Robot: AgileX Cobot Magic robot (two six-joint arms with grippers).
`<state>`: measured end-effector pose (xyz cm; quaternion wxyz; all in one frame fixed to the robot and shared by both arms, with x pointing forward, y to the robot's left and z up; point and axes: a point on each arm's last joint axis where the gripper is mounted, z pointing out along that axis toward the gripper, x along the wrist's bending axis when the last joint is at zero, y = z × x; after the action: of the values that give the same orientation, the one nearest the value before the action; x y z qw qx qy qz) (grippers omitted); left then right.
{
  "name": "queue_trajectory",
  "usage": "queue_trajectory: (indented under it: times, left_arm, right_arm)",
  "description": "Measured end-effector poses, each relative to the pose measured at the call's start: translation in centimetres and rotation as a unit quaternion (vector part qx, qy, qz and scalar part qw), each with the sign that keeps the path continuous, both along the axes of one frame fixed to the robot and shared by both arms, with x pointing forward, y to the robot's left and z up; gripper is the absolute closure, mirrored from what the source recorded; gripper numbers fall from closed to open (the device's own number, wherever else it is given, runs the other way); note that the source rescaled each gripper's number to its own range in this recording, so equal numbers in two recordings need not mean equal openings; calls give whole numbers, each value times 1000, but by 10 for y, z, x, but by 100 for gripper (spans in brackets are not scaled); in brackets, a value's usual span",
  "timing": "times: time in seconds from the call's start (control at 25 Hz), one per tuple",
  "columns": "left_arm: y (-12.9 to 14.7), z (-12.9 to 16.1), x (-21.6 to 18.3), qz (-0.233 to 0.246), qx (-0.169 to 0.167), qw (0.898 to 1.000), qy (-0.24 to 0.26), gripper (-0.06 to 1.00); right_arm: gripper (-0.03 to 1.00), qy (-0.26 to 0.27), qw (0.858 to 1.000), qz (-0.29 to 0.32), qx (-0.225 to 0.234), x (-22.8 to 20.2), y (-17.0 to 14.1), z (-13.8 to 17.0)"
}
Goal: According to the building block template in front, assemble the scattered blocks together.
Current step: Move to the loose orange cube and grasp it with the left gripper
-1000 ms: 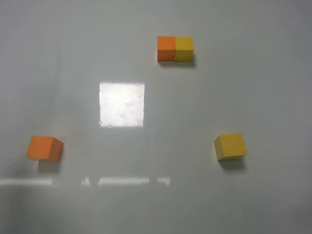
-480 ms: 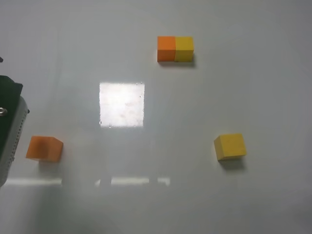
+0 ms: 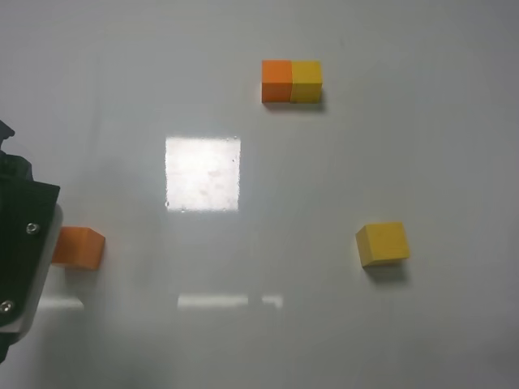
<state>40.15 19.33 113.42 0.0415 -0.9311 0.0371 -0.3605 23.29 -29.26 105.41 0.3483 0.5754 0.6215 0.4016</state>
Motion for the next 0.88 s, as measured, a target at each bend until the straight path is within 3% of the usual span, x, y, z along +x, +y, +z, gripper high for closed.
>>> queue_trajectory:
  times: [0.72, 0.76, 0.8, 0.84, 0.88]
  left_arm:
    - [-37, -39, 35, 20, 24, 999, 23, -3]
    - [-38, -40, 35, 20, 23, 999, 27, 4]
    - [-38, -41, 35, 21, 20, 999, 30, 21]
    - [-39, -41, 35, 22, 19, 999, 31, 46]
    - [-38, -41, 35, 23, 19, 999, 31, 94]
  right_arm:
    - [65, 0, 1000, 0, 0, 0, 0, 0]
    - [65, 0, 1000, 0, 0, 0, 0, 0]
    - [65, 0, 1000, 0, 0, 0, 0, 0]
    - [65, 0, 1000, 0, 0, 0, 0, 0]
    - [65, 0, 1000, 0, 0, 0, 0, 0]
